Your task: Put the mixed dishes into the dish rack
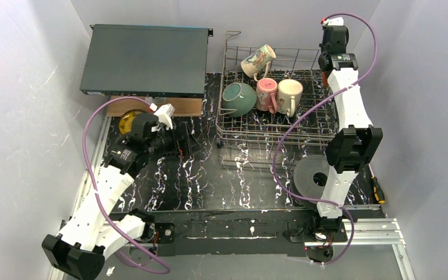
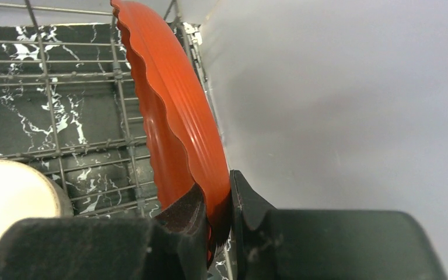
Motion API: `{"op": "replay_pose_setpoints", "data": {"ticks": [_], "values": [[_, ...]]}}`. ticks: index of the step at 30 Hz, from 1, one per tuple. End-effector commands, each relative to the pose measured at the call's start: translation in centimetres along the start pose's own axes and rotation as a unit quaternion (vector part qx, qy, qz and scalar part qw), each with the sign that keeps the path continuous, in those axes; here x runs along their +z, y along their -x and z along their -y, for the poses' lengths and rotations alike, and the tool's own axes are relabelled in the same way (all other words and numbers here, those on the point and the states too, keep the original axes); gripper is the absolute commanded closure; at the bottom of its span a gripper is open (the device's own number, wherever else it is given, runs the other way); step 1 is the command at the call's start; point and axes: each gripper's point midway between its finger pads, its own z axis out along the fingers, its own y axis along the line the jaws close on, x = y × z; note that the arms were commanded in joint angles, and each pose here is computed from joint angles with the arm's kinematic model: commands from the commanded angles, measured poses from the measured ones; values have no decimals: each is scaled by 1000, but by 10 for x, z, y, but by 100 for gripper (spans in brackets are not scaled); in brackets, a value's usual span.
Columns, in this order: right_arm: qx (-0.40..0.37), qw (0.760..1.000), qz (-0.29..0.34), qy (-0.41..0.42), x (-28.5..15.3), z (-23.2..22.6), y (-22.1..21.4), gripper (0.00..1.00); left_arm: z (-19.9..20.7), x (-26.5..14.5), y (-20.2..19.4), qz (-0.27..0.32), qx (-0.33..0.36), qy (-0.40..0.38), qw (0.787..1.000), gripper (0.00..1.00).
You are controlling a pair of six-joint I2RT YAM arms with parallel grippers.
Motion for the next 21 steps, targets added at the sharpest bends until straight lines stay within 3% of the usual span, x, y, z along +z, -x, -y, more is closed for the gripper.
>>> {"op": "replay_pose_setpoints", "data": {"ticks": [1, 10, 21], "values": [[15, 1000, 12, 19, 10, -9, 9, 99, 5, -6, 13, 22, 14, -1, 1000, 5], [6, 1000, 5, 7, 30, -15, 2, 99, 2, -2, 16, 15, 20, 9, 1000, 5], [17, 999, 31, -7, 18, 3, 19, 99, 4, 1, 18, 11, 18, 5, 1000, 5]]}}
